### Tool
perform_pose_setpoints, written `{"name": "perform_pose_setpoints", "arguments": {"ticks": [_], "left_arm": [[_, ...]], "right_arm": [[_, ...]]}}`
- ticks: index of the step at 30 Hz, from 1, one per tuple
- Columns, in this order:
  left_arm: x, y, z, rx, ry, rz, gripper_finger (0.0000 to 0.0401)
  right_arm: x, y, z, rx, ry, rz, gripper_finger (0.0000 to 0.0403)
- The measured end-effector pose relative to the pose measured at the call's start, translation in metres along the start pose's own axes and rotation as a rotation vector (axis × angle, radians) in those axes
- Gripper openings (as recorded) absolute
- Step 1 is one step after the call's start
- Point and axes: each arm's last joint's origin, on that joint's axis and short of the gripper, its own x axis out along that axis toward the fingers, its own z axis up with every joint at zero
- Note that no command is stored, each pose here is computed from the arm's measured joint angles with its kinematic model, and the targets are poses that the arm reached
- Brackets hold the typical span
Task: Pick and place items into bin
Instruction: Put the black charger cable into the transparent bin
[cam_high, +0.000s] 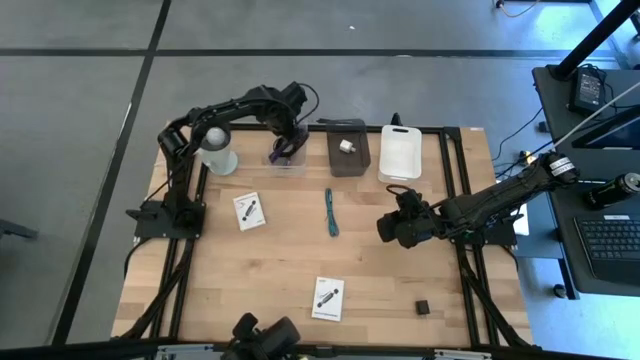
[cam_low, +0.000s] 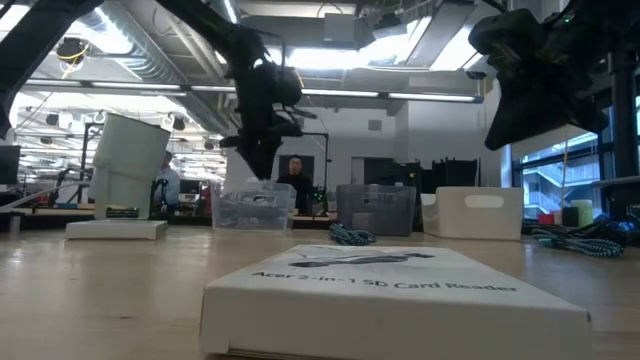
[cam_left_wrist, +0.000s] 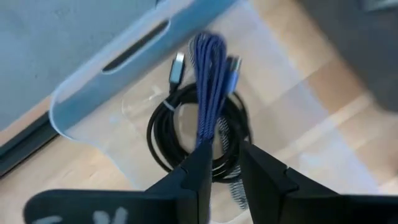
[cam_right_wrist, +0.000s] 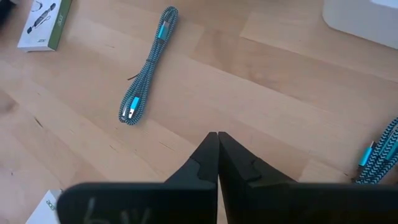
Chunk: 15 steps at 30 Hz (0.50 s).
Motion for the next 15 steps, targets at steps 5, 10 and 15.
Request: {"name": "perform_pose_setpoints", "arguments": {"ticks": [5, 10, 15], "left_arm": [[-0.026, -0.016, -0.004, -0.014, -0.067, -0.029, 0.0065], [-0.047, -0.045, -0.018, 0.061, -0.111, -0.063, 0.0044], [-0.063, -0.089, -0.041, 0.157, -0.140, -0.092, 0.0006]], "right_arm": [[0.000, -0.001, 0.000, -0.008, 0.002, -0.011, 0.0005], [0.000, -0.004, -0.001, -0.027, 0.008, -0.036, 0.0005], [0.000, -0.006, -0.004, -0.062, 0.102, -0.045, 0.0005]]}}
